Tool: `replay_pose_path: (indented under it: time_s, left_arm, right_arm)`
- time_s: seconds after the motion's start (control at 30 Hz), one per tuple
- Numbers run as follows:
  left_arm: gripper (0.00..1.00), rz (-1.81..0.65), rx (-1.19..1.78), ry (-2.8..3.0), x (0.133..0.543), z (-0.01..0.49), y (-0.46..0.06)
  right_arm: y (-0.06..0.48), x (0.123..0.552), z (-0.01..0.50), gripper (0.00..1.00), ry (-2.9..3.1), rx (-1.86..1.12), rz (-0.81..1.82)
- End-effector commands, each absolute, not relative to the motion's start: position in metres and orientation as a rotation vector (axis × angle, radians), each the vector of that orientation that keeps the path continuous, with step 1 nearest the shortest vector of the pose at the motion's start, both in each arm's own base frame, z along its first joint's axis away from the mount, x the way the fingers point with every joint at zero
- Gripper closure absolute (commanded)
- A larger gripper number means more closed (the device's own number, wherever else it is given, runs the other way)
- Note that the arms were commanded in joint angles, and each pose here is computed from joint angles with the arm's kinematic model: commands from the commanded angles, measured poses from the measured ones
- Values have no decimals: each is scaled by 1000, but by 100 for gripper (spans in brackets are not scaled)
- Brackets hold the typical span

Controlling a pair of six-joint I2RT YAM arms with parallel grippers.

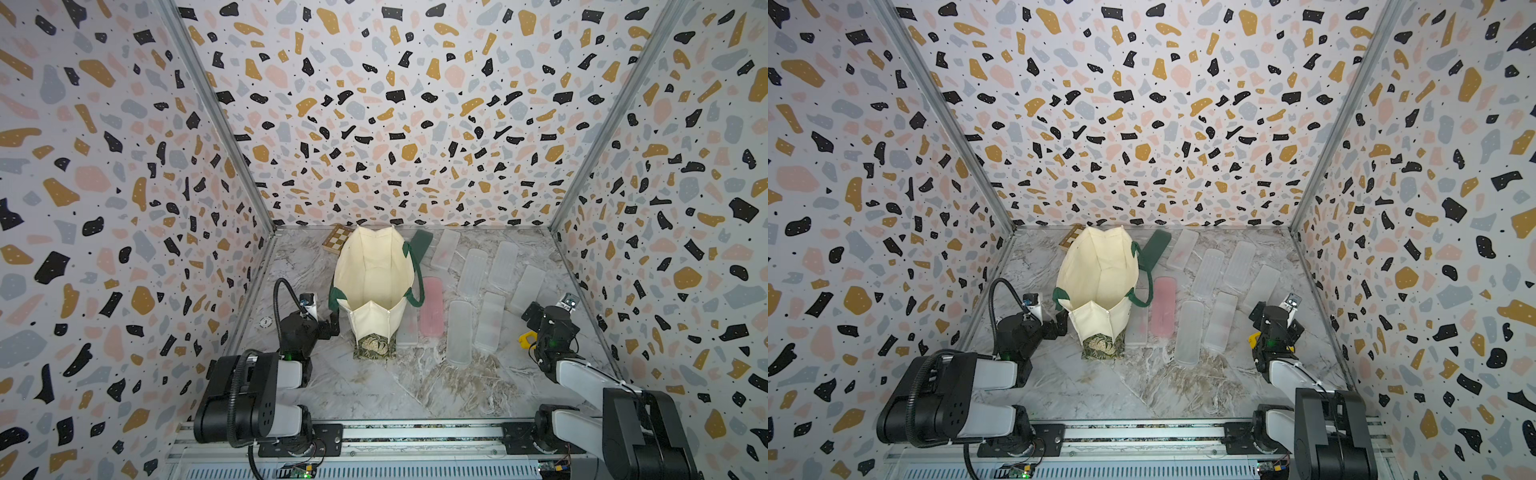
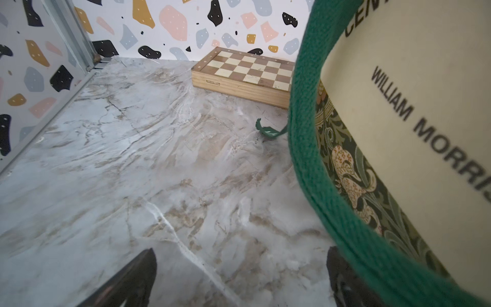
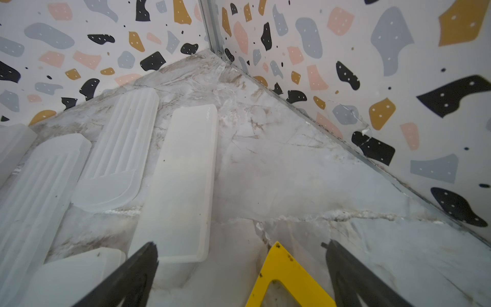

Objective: Take out the pencil case from the canvas bag
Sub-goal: Reset both arms

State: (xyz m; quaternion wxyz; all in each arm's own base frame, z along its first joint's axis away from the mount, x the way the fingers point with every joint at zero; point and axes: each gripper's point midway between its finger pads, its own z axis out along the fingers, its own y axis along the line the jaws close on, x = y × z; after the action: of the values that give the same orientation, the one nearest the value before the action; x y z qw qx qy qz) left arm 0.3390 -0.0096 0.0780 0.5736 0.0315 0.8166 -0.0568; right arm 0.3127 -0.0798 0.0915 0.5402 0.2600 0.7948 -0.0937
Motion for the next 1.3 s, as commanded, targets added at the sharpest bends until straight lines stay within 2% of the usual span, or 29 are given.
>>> replay_pose_path:
  time_s: [0.0,0.23,0.37,0.6,0.9,0.93,1.0,1.27]
  left_arm:
    - [1,-79,42,1808,355,108,-1]
    - [1,-81,47,1844,359,105,-1]
    - [1,-84,48,1849,361,105,-2]
    - [1,-68,7,1895,369,102,4]
    - [1,-70,15,1924,374,100,4]
    - [1,-71,15,1925,374,100,4]
    - [1,-70,15,1926,373,99,4]
    - [1,-67,16,1927,374,100,3]
  right_arm:
    - [-79,319,119,1,1720,617,-170]
    - [-69,331,138,1,1673,491,-292]
    - [-61,339,136,1,1655,455,-270]
    - [11,358,140,0,1679,47,-295]
    - [-1,358,123,1,1704,48,-126]
    - [-3,360,135,0,1634,63,-130]
    - [2,366,119,1,1748,42,-134]
    - [2,364,123,1,1719,42,-141]
